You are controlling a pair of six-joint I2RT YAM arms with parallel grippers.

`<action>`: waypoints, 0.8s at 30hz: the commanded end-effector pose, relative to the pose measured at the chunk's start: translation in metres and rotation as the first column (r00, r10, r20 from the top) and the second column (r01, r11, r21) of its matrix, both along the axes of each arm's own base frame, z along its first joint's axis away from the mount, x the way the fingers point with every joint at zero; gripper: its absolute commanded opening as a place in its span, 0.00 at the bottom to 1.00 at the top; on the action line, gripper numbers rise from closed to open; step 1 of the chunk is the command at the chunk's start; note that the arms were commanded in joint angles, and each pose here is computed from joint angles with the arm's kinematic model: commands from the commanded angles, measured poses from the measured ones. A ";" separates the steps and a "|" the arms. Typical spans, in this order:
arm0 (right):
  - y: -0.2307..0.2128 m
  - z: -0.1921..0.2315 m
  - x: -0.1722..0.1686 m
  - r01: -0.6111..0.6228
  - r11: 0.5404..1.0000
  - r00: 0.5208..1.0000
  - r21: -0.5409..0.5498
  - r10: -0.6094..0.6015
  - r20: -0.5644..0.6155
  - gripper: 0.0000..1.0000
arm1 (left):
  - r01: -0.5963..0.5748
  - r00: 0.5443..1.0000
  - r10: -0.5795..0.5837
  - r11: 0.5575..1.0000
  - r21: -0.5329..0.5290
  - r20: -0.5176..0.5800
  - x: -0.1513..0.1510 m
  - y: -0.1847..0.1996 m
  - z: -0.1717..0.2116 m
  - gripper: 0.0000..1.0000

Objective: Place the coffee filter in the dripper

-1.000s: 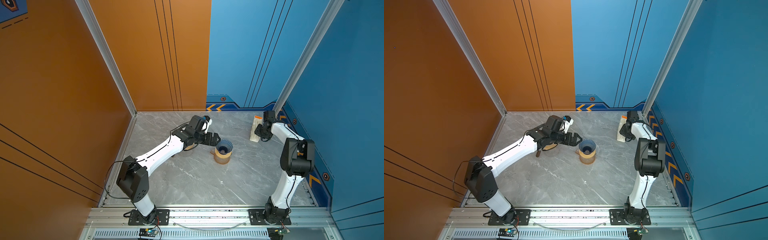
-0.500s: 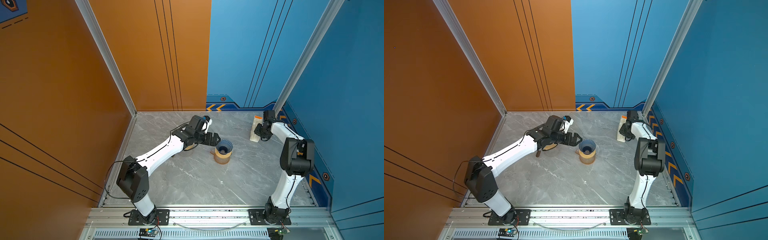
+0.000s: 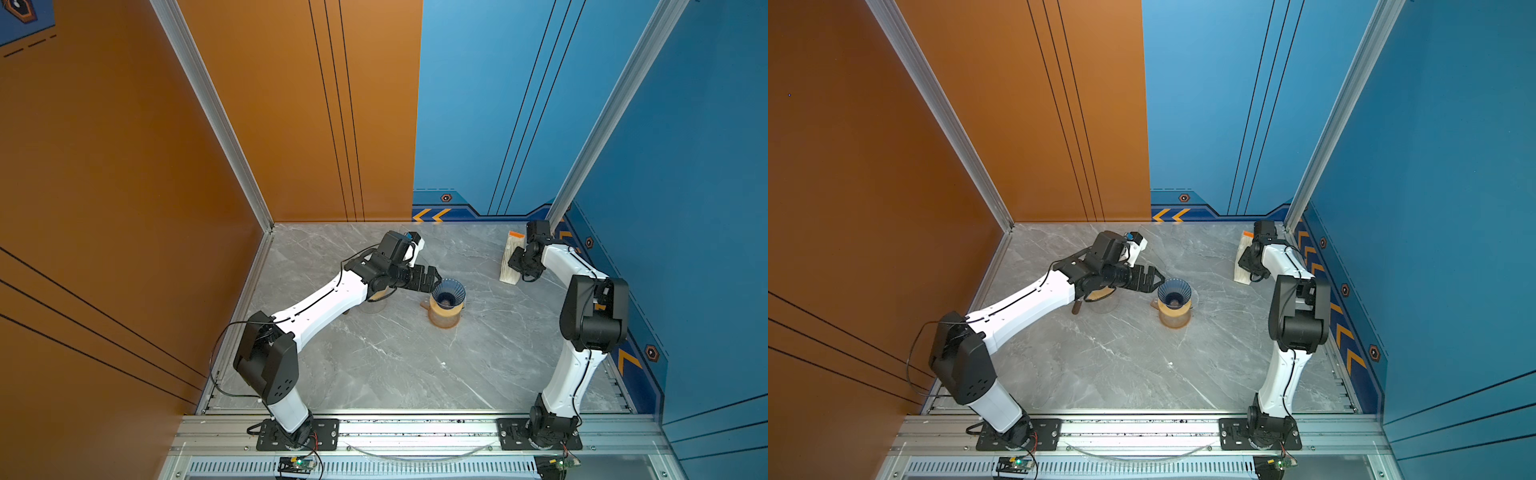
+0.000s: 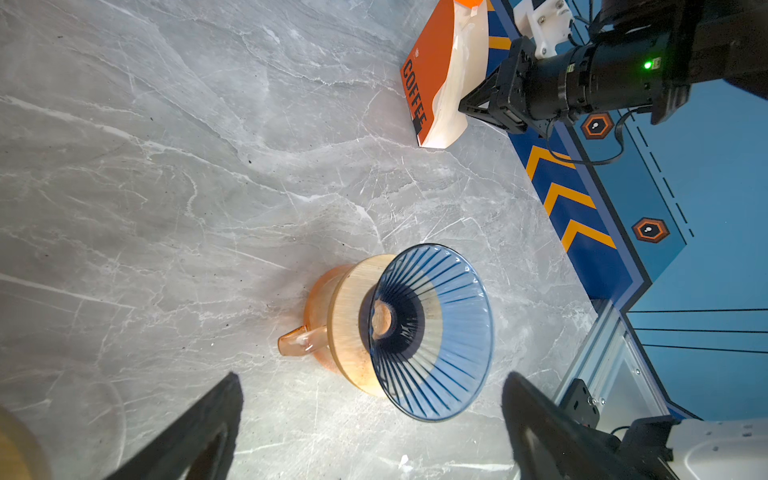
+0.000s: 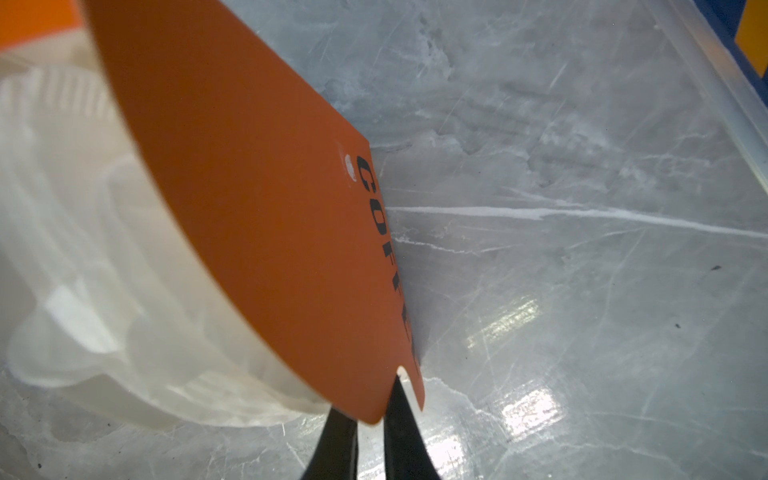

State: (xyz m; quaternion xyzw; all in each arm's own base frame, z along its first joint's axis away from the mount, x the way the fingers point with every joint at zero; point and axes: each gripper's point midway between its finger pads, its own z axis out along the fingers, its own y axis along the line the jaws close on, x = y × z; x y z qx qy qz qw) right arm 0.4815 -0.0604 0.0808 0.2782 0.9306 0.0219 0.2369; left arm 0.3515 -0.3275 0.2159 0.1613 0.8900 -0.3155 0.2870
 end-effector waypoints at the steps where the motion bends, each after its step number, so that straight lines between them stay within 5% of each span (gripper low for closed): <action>1: 0.000 -0.007 0.003 -0.013 1.000 1.000 -0.006 0.013 -0.024 0.11 | 0.010 1.000 -0.010 1.000 -0.021 -0.007 0.002 -0.005 0.008 0.98; 9: -0.002 -0.008 0.004 -0.015 1.000 1.000 -0.016 0.015 -0.026 0.00 | 0.008 1.000 -0.009 1.000 -0.021 -0.007 0.002 -0.005 0.008 0.98; 18: 0.002 0.010 -0.003 -0.022 1.000 1.000 -0.014 0.022 0.005 0.00 | 0.009 1.000 -0.009 1.000 -0.021 -0.006 0.002 -0.006 0.008 0.98; 24: 0.004 0.022 -0.011 -0.025 1.000 0.999 -0.013 0.025 0.030 0.17 | 0.014 1.000 -0.014 1.000 -0.023 -0.008 0.001 -0.007 0.008 0.98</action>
